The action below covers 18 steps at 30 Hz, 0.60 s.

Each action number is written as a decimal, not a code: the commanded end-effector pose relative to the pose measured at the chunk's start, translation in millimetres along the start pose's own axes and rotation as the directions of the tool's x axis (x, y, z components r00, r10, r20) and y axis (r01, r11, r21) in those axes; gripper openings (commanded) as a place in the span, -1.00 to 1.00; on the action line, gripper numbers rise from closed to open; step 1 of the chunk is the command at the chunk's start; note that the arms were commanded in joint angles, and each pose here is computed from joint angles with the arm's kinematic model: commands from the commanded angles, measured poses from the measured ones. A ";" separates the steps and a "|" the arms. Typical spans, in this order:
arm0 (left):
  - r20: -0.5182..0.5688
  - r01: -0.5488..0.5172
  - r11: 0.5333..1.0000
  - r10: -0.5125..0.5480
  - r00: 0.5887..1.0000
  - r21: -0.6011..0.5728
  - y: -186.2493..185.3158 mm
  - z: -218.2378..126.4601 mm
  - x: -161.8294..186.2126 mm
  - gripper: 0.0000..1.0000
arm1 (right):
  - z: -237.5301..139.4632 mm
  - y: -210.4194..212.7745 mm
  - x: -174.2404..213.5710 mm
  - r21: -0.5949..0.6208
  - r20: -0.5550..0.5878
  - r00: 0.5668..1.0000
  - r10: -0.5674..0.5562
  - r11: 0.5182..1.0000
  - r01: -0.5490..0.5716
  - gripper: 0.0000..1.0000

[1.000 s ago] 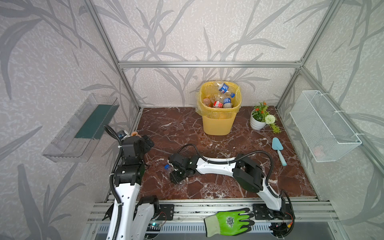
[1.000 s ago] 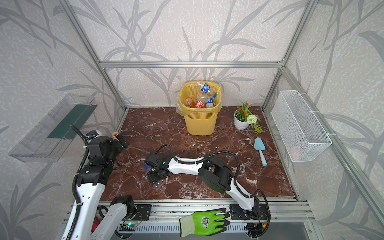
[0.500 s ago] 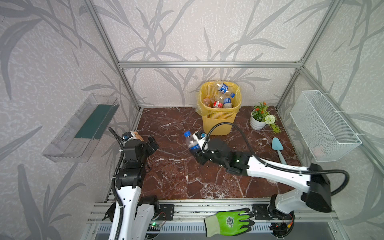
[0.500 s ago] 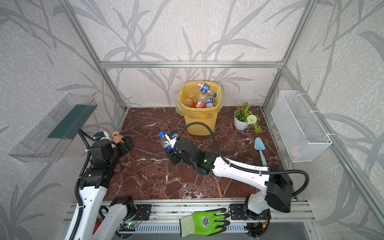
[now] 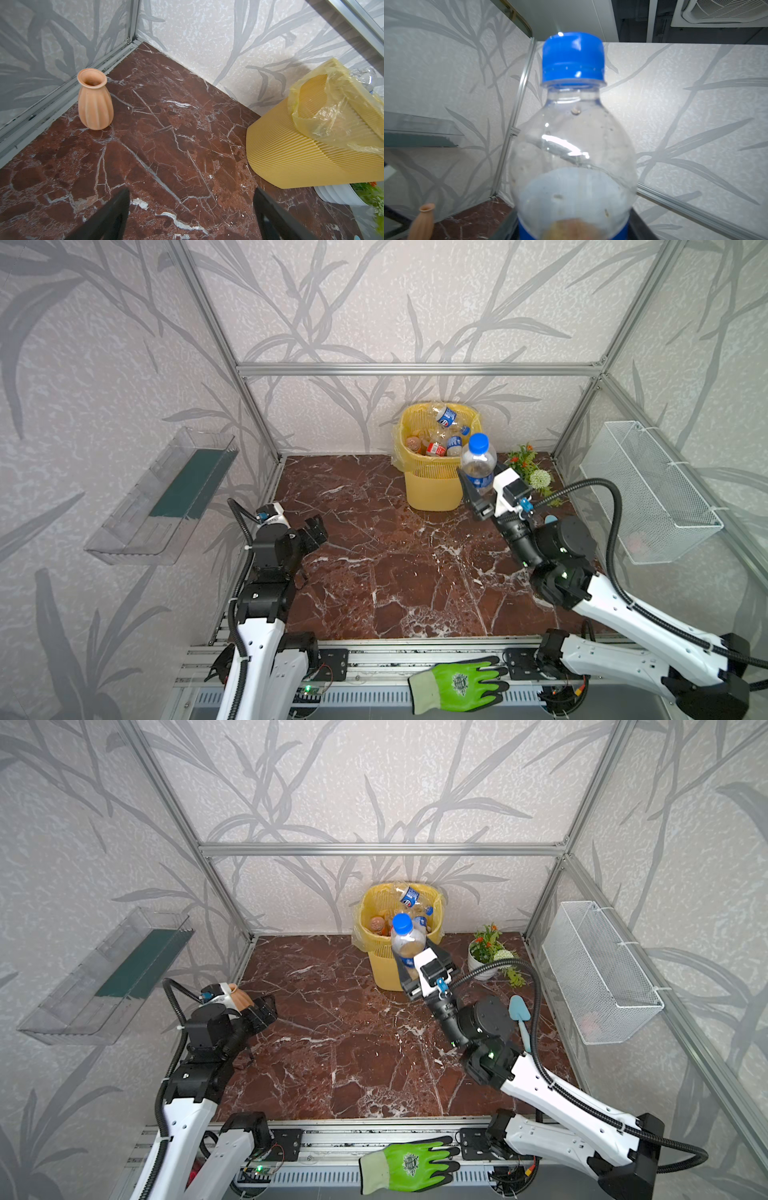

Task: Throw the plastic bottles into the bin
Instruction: 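Lift the blue-labelled bottle with the right gripper and drop it into the bin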

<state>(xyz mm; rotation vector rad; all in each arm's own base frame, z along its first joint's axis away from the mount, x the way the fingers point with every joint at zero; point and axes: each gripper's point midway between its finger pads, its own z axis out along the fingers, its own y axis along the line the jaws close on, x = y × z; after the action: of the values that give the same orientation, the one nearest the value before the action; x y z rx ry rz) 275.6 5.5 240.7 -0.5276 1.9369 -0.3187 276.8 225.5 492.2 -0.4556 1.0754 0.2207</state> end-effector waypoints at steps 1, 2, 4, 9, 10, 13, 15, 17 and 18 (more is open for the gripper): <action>0.004 -0.023 1.000 0.023 1.000 0.008 -6.6 4.4 -0.7 0.85 | 49.9 -21.7 54.1 -0.013 -0.186 0.975 0.120 0.992 -0.124 0.20; -0.006 -0.026 1.000 0.026 1.000 0.004 -7.4 6.3 0.6 0.85 | 66.7 -25.1 74.1 -0.013 -0.254 0.958 0.134 0.990 -0.142 0.23; -0.025 -0.030 1.000 0.031 0.999 0.008 -11.7 10.5 3.5 0.85 | 95.4 -22.0 118.6 -0.035 -0.410 0.908 0.084 0.994 -0.108 0.40; -0.016 -0.046 0.999 0.046 0.999 0.018 -18.4 9.8 -0.5 0.86 | 113.7 -25.1 152.4 -0.056 -0.553 0.833 -0.029 0.998 -0.003 0.97; -0.010 -0.054 0.998 0.054 0.998 0.017 -18.5 8.2 -1.9 0.87 | 111.5 -29.7 146.2 -0.046 -0.544 0.838 -0.039 0.999 0.017 0.98; 0.003 -0.064 0.998 0.064 0.998 0.008 -16.3 3.6 -3.7 0.87 | 101.3 -45.5 122.6 -0.002 -0.491 0.870 -0.040 0.999 0.045 0.98; 0.007 -0.065 0.998 0.065 0.998 0.003 -15.1 1.6 -3.6 0.88 | 92.5 -54.1 114.4 0.019 -0.490 0.871 -0.035 0.998 0.052 0.98; 0.007 -0.062 0.998 0.062 0.998 0.002 -14.1 0.9 -2.3 0.88 | 81.6 -63.4 108.1 0.053 -0.489 0.872 -0.031 0.996 0.065 0.98; 0.006 -0.062 0.998 0.062 0.998 0.000 -13.3 0.7 -1.7 0.88 | 76.2 -67.0 104.8 0.065 -0.484 0.875 -0.028 0.996 0.068 0.98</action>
<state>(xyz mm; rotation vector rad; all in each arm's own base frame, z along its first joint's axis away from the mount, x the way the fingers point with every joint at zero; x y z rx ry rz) 281.4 -8.2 234.2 -0.4790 1.9746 -0.3014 432.3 222.3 410.2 -0.5494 1.6270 0.0511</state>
